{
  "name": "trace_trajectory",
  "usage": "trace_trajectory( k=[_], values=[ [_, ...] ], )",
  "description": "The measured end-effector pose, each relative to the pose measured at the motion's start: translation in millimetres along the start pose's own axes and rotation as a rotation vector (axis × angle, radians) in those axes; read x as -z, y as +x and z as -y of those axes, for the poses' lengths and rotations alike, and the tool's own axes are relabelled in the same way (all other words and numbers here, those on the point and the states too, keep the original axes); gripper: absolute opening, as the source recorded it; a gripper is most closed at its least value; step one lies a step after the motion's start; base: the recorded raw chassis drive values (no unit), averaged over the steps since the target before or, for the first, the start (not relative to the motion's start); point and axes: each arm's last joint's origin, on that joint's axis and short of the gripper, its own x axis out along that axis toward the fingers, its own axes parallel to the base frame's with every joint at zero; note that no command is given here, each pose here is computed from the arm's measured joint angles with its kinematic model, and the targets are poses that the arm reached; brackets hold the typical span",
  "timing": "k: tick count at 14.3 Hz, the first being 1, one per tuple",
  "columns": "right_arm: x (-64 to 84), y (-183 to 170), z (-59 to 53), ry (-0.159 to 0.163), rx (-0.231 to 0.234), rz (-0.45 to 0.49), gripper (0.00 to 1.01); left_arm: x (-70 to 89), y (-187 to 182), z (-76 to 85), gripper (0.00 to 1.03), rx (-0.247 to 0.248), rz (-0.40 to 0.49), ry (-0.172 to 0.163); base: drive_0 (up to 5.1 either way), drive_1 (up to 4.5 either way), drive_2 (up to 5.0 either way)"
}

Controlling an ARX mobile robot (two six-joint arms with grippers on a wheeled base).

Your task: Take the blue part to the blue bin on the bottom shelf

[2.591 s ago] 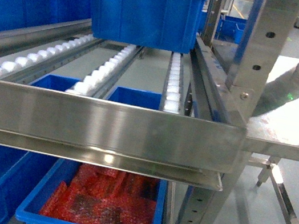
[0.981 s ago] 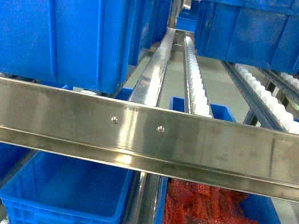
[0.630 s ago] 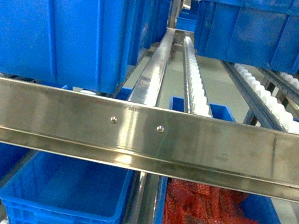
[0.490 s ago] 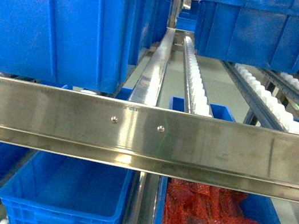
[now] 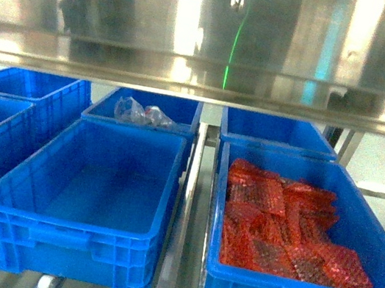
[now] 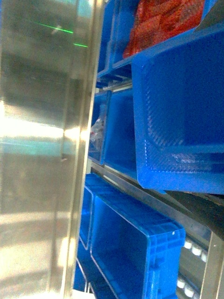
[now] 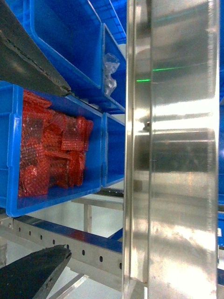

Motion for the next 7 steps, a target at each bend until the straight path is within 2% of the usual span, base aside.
trace_trajectory(
  k=[7],
  values=[
    [0.1, 0.0, 0.0, 0.0, -0.001, -0.001, 0.98, 0.0, 0.0, 0.0, 0.44, 0.0, 0.0, 0.0, 0.0, 0.0, 0.0]
  ],
)
